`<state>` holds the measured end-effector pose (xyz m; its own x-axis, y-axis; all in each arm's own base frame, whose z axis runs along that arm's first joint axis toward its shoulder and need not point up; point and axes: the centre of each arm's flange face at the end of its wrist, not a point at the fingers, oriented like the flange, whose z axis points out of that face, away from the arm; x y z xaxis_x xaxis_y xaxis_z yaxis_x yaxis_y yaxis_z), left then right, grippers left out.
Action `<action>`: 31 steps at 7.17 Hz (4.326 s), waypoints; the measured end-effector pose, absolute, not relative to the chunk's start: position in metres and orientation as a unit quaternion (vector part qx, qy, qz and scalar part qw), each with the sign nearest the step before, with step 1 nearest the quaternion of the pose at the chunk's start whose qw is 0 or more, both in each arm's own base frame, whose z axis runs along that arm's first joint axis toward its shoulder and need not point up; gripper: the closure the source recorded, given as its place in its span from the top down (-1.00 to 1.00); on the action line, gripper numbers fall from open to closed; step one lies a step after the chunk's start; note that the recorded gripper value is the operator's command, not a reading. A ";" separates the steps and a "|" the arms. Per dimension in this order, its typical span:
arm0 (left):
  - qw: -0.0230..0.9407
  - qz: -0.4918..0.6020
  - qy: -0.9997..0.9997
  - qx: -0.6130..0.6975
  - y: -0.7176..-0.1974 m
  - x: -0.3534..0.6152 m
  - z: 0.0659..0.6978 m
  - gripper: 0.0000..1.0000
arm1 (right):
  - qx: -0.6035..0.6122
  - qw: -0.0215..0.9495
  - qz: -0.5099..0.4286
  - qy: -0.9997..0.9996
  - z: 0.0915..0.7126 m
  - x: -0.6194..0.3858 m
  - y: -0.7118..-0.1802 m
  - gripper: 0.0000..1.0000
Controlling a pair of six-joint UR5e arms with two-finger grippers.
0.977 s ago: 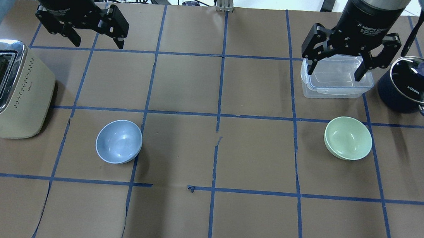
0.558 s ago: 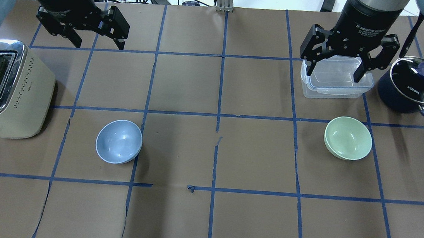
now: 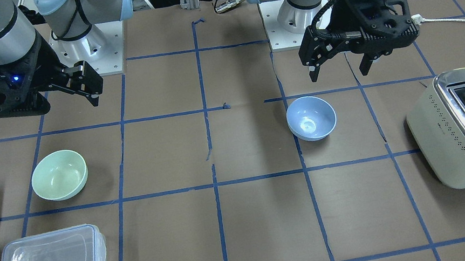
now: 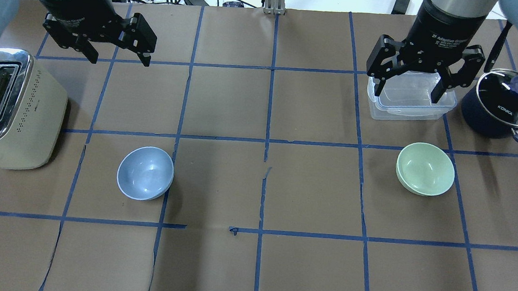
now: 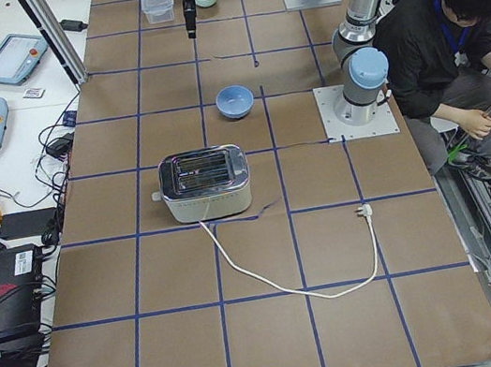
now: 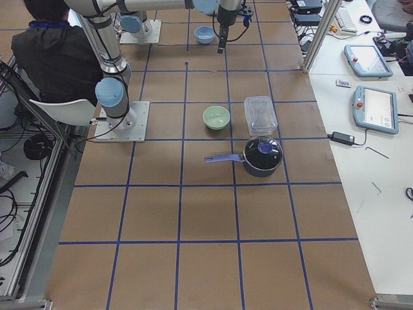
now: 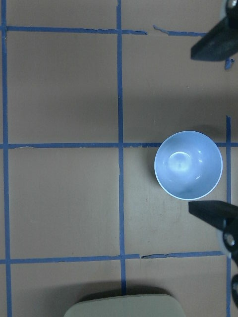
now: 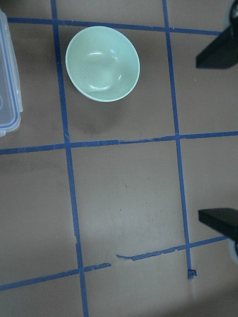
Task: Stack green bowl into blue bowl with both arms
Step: 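Reach the left gripper down to the rim of the light blue bowl, then grasp the blue bowl rim with left gripper while right grasps green bowl, then slide the blue bowl toward the table center with the left gripper, then release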
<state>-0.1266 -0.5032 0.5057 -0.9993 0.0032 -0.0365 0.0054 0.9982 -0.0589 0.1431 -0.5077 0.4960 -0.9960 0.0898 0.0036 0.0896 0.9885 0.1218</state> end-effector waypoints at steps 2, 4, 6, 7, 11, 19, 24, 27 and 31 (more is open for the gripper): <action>0.019 -0.024 1.000 0.006 -0.498 -0.124 0.500 1.00 | 0.046 0.006 0.059 0.997 0.497 0.144 -0.508 1.00; 0.019 0.005 0.999 0.035 -0.492 -0.106 0.468 1.00 | 0.045 0.005 0.056 0.997 0.498 0.144 -0.508 1.00; 0.008 0.034 0.999 0.042 -0.482 -0.055 0.395 1.00 | 0.045 0.007 0.053 0.998 0.500 0.144 -0.508 1.00; 0.007 0.030 0.999 0.035 -0.476 -0.041 0.355 1.00 | 0.045 0.004 0.053 0.998 0.501 0.143 -0.508 1.00; 0.008 0.039 0.999 0.022 -0.442 -0.032 0.232 -0.52 | 0.052 0.001 0.060 0.997 0.503 0.142 -0.501 1.00; -0.054 0.019 0.998 0.032 -0.456 -0.040 0.227 -1.00 | 0.144 -0.002 0.087 0.986 0.413 -0.072 -0.534 1.00; -0.134 0.011 0.988 -0.073 -0.496 -0.186 0.239 -1.00 | 0.146 -0.024 0.016 0.989 0.273 -0.068 -0.502 0.96; -0.138 0.005 0.986 -0.098 -0.520 -0.238 0.231 -0.53 | 0.147 -0.012 0.050 0.988 0.229 -0.071 -0.496 0.95; -0.137 0.002 0.986 -0.096 -0.516 -0.269 0.233 1.00 | 0.145 -0.007 0.067 0.987 0.209 -0.075 -0.498 -1.00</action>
<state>-0.2691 -0.5161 0.2327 -0.9440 -0.1906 0.2693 -0.1893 0.9814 0.0313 -0.0747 -0.4976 0.2093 -0.9579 0.2851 0.0335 0.2870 0.9490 0.1302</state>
